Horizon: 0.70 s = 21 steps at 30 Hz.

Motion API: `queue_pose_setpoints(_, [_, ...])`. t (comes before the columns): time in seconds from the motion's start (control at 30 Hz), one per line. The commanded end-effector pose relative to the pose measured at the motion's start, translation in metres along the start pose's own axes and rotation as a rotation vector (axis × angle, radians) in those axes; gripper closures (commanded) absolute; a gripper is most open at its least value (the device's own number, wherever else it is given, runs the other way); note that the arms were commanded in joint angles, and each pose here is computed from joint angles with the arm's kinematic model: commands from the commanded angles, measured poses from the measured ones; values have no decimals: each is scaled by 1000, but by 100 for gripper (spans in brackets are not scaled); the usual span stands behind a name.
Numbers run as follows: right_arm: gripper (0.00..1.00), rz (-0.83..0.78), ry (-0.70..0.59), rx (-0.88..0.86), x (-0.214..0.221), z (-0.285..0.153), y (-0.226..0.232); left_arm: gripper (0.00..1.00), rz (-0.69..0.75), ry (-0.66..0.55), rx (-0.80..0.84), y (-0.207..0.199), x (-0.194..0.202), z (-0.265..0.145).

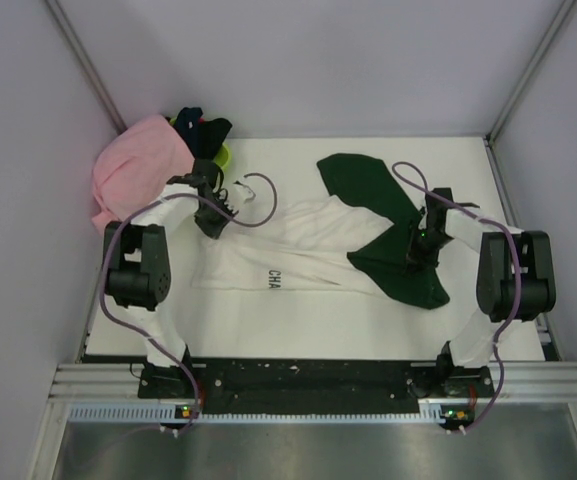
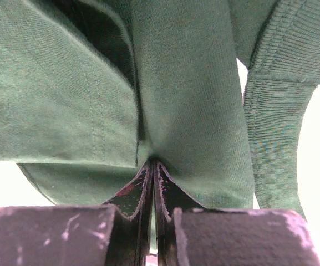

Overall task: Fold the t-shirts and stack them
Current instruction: Fold the flattened tshirt in 1/3 of the way

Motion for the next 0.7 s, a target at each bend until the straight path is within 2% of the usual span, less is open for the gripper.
queue_pose_setpoints(0.0, [100,-31,1,134,2,22,-26,79,-222,48,-135,48,14,4])
queue_pose_setpoints(0.13, [100,-49,-41,119,-7,13,-23,55,-340,12,-291,87,9,-10])
queue_pose_setpoints(0.23, [100,-67,-117,101,-22,-4,-16,50,-347,-71,-322,91,-7,-33])
queue_pose_setpoints(0.3, [91,-69,-166,90,-31,-17,-11,50,-299,-131,-266,72,-23,-49])
queue_pose_setpoints(0.33, [85,-73,-190,76,-36,-23,-8,50,-252,-160,-216,54,-33,-55])
queue_pose_setpoints(0.4, [78,-63,-216,36,-44,-30,-1,51,-138,-167,-133,16,-44,-59])
queue_pose_setpoints(0.53, [72,-26,-224,-10,-55,-32,6,52,79,-148,33,-62,-39,-58])
queue_pose_setpoints(0.67, [69,-9,-199,-22,-48,-26,4,51,102,-63,101,-85,-8,-47])
Point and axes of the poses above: each gripper's point midway between its finger pads, its own z axis out along the fingers, its own y axis along the line the jaws close on, x = y × z, the point moved 3 cm from there along -z, back along the fingers, and after that the axes turned 13 degrees about -z, right-handed, at the moved point
